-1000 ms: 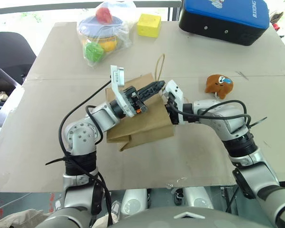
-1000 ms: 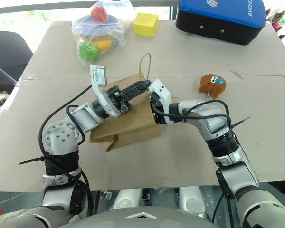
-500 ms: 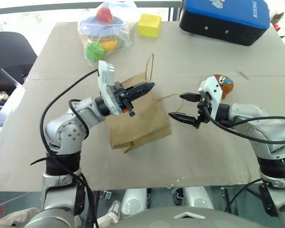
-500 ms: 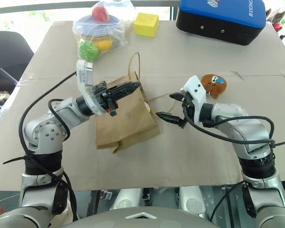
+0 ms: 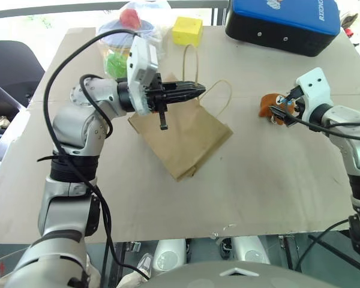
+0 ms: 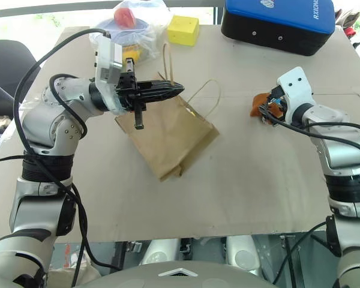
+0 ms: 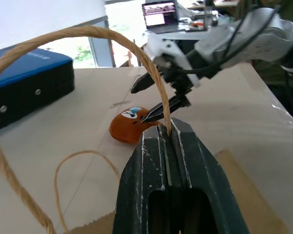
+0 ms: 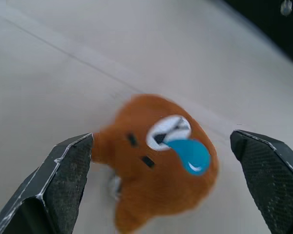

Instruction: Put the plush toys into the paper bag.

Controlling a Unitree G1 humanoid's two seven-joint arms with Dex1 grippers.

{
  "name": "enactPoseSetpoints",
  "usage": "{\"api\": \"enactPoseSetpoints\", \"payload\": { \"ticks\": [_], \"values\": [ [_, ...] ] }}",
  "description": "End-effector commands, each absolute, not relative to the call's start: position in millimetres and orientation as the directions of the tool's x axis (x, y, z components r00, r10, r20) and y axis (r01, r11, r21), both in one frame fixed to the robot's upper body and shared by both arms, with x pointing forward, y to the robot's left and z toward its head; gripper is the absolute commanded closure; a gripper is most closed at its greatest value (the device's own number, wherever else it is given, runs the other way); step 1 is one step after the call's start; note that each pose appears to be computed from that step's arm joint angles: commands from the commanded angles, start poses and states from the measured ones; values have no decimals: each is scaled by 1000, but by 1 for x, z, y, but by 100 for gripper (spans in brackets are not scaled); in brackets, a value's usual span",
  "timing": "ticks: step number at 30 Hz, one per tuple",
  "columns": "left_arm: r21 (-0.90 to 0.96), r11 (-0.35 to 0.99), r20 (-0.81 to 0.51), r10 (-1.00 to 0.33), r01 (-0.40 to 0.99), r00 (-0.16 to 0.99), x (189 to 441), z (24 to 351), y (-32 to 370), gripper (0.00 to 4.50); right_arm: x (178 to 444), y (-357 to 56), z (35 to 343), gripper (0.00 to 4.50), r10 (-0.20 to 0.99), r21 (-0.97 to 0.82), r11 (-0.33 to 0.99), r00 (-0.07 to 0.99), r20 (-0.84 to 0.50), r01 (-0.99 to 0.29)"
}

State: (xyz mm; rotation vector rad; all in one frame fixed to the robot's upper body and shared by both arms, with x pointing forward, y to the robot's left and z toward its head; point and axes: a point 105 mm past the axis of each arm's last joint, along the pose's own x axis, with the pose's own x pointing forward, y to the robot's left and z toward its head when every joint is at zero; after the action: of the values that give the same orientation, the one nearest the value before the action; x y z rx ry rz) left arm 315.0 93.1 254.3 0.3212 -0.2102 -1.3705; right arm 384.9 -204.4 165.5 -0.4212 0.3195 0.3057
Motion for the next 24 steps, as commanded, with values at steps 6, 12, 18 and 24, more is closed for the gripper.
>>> {"api": "enactPoseSetpoints", "payload": {
  "ticks": [6, 12, 18, 24],
  "values": [
    [398, 176, 18, -983, 900, 184, 311, 269, 84, 450, 404, -194, 146, 135, 231, -315, 865, 866, -443, -391],
    [344, 228, 112, -973, 911, 201, 305, 267, 80, 450, 387, -185, 178, 418, 351, -317, 842, 889, -292, -437],
    [217, 250, 173, -961, 944, 215, 297, 257, 81, 450, 357, -162, 232, 445, 511, -329, 801, 857, -60, -501],
    [212, 239, 181, -962, 948, 202, 294, 248, 83, 450, 333, -130, 262, 445, 653, -322, 724, 757, 34, -610]
  ]
}}
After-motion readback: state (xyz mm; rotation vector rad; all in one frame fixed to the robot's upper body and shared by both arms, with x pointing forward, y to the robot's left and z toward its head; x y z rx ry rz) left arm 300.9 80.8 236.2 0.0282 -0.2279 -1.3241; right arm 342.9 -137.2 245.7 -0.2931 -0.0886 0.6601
